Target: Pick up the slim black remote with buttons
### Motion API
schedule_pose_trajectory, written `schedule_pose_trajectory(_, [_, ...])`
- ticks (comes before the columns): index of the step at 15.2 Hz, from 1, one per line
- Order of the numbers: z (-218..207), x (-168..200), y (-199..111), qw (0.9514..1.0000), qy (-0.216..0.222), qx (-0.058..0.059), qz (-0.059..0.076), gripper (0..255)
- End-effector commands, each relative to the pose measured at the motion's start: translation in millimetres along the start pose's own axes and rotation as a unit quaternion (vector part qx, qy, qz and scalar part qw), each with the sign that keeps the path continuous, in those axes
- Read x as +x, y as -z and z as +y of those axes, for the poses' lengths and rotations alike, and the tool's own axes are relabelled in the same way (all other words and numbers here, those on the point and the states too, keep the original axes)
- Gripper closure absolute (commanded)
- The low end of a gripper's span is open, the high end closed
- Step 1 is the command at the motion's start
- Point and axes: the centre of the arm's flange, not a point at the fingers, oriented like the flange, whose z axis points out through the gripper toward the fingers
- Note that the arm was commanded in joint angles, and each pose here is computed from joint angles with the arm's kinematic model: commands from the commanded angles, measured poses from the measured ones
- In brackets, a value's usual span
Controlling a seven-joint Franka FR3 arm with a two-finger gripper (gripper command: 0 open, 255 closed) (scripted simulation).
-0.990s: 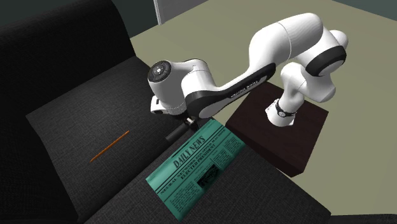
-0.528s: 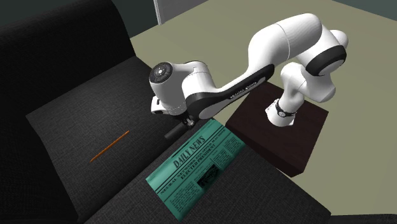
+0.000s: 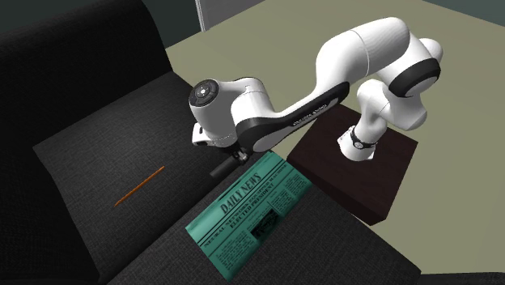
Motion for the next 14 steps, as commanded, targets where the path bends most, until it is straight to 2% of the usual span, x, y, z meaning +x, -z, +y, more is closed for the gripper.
schedule_pose_trajectory(1, [-1.3, -1.0, 8.0, 1.0000, 0.001, 0.001, -0.001, 255])
schedule_pose_trajectory(14, [-3.8, -11.4, 71.3, 1.0000, 0.001, 0.001, -0.001, 255])
